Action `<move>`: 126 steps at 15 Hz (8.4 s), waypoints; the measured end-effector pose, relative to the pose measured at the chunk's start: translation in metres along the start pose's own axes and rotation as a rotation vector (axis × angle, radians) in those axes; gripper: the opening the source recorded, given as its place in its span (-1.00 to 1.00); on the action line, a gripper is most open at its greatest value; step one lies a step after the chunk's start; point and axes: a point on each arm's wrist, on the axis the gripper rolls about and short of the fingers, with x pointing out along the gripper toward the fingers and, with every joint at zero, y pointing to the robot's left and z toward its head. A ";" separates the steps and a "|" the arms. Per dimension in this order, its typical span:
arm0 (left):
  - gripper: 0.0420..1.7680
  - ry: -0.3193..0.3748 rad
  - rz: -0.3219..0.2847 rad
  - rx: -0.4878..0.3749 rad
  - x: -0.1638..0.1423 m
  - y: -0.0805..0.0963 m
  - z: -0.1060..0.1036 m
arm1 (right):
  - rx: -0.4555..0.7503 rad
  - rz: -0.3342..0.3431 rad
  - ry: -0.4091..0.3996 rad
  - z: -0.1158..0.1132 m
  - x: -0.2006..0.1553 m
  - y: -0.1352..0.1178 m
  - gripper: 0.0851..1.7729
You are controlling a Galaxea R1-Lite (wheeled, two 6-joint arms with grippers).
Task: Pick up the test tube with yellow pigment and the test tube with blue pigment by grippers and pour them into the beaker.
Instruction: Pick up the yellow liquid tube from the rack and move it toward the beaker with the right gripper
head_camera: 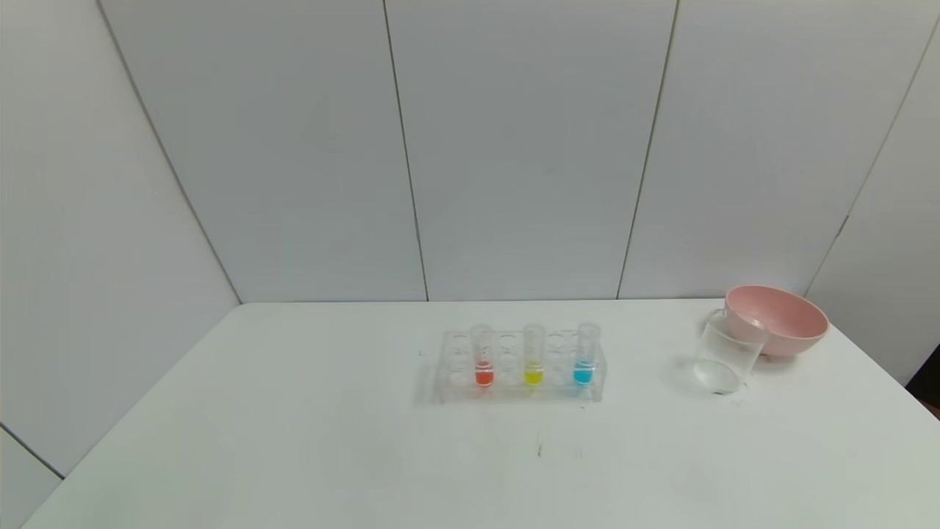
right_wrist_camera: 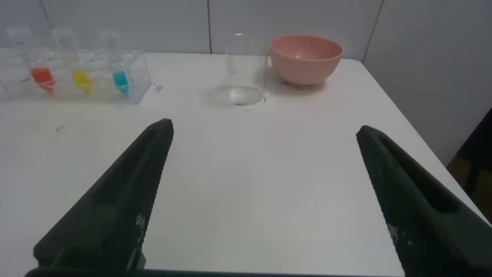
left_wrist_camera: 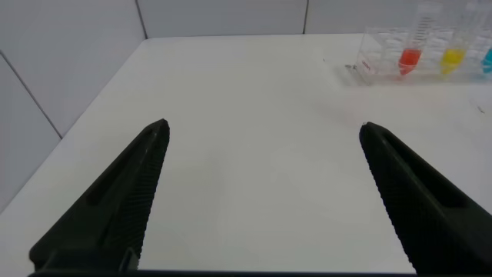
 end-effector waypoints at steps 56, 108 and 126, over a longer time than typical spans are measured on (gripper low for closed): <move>1.00 0.000 0.000 0.000 0.000 0.000 0.000 | -0.012 0.094 0.091 -0.041 0.294 0.316 0.93; 1.00 0.000 0.000 0.000 0.000 0.000 0.000 | -0.001 0.076 0.074 -0.063 0.349 0.294 0.98; 1.00 0.000 0.000 0.000 0.000 0.000 0.000 | -0.013 0.084 0.076 -0.065 0.352 0.291 -0.41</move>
